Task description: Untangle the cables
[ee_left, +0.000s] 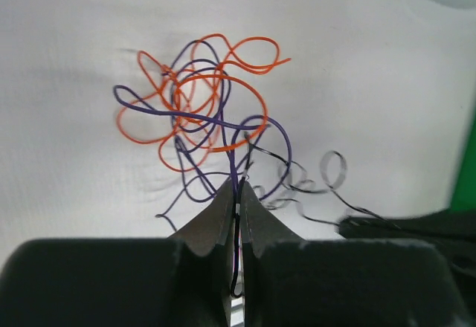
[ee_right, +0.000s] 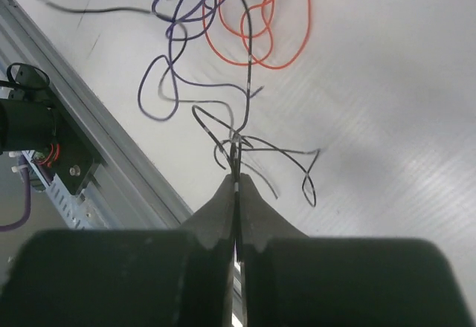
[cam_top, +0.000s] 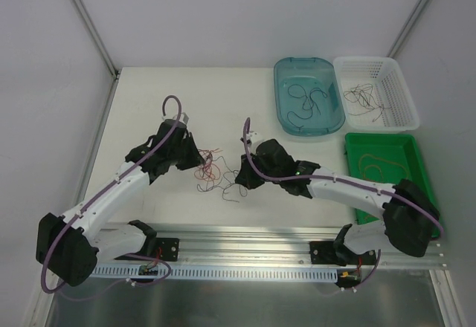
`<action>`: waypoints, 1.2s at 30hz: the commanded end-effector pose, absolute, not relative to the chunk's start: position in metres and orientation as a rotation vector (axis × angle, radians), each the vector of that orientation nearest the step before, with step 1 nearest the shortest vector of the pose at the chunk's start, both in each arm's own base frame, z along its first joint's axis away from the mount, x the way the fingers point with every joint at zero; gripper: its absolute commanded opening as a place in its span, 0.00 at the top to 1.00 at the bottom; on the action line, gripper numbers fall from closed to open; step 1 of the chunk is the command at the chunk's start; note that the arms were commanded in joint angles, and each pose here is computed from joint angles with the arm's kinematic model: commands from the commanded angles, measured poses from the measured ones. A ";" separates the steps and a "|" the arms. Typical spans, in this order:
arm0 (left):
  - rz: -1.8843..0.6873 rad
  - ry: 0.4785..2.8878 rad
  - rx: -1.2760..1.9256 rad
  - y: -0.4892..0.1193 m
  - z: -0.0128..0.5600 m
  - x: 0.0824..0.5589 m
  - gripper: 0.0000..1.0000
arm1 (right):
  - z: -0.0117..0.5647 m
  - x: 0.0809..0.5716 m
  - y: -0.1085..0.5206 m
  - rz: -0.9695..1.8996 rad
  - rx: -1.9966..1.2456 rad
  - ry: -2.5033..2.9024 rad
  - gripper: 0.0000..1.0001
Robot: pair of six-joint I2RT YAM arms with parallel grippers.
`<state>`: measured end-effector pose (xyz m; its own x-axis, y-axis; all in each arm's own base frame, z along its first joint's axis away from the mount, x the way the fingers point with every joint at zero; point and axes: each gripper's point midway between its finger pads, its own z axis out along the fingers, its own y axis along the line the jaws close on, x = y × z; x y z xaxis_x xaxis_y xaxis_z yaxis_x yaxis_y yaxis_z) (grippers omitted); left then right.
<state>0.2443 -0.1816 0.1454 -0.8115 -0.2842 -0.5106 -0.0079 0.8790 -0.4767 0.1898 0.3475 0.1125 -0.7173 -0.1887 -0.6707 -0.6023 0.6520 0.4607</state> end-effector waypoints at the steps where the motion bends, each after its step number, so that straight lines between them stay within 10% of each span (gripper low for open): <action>1: -0.502 2.442 -0.289 -0.146 0.133 0.256 1.00 | 0.141 0.185 0.315 0.814 -0.654 2.227 0.99; 20: -0.252 2.580 -0.475 -0.087 0.065 0.258 1.00 | 0.317 0.162 0.138 0.405 -0.484 1.966 0.99; 28: -0.367 2.437 -0.322 -0.096 0.104 0.265 1.00 | 0.288 0.170 0.136 0.323 -0.469 2.039 0.99; 36: 0.182 2.293 -0.340 -0.012 0.132 0.264 1.00 | 0.326 0.186 0.068 0.078 -0.246 1.965 0.99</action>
